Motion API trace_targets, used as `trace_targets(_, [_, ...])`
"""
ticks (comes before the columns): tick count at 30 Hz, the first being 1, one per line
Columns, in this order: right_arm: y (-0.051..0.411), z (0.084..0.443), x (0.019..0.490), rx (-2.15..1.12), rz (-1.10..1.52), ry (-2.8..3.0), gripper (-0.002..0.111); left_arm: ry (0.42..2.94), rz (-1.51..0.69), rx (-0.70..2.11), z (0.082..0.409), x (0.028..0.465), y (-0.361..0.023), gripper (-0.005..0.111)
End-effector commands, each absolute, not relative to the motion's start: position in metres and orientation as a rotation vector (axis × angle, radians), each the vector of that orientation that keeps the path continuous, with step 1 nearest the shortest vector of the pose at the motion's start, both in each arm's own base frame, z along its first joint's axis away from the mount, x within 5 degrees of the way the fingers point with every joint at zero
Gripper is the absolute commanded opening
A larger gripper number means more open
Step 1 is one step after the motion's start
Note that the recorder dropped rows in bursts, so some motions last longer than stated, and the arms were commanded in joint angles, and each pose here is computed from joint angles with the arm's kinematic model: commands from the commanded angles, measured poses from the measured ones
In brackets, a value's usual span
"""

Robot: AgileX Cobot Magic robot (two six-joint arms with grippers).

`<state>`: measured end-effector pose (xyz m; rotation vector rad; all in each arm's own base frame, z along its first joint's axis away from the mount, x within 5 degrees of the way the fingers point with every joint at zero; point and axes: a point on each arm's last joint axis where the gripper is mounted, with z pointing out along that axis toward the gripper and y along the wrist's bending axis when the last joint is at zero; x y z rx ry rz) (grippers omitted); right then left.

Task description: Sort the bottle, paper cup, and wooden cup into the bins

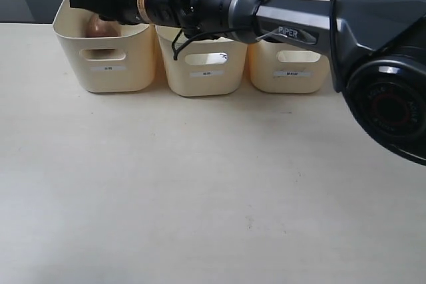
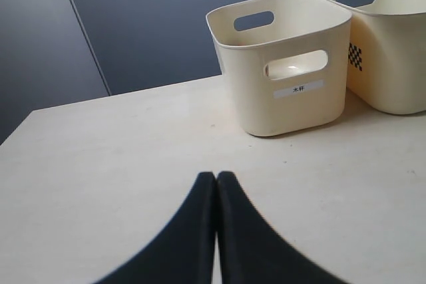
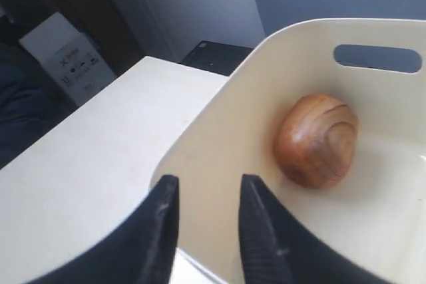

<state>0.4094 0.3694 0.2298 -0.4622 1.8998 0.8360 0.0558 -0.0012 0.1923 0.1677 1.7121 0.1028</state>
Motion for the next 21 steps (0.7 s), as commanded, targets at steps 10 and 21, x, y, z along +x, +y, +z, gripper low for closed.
trace_targets(10, [0.343, 0.354, 0.354, -0.695, 1.039, 1.679, -0.001, 1.708, 0.097, 0.167, 0.192, 0.056, -0.001, 0.0])
trace_targets(21, [0.249, 0.381, 0.324, -0.631, 0.997, 1.737, -0.001, 1.708, 0.097, 0.167, 0.192, 0.056, -0.001, 0.0])
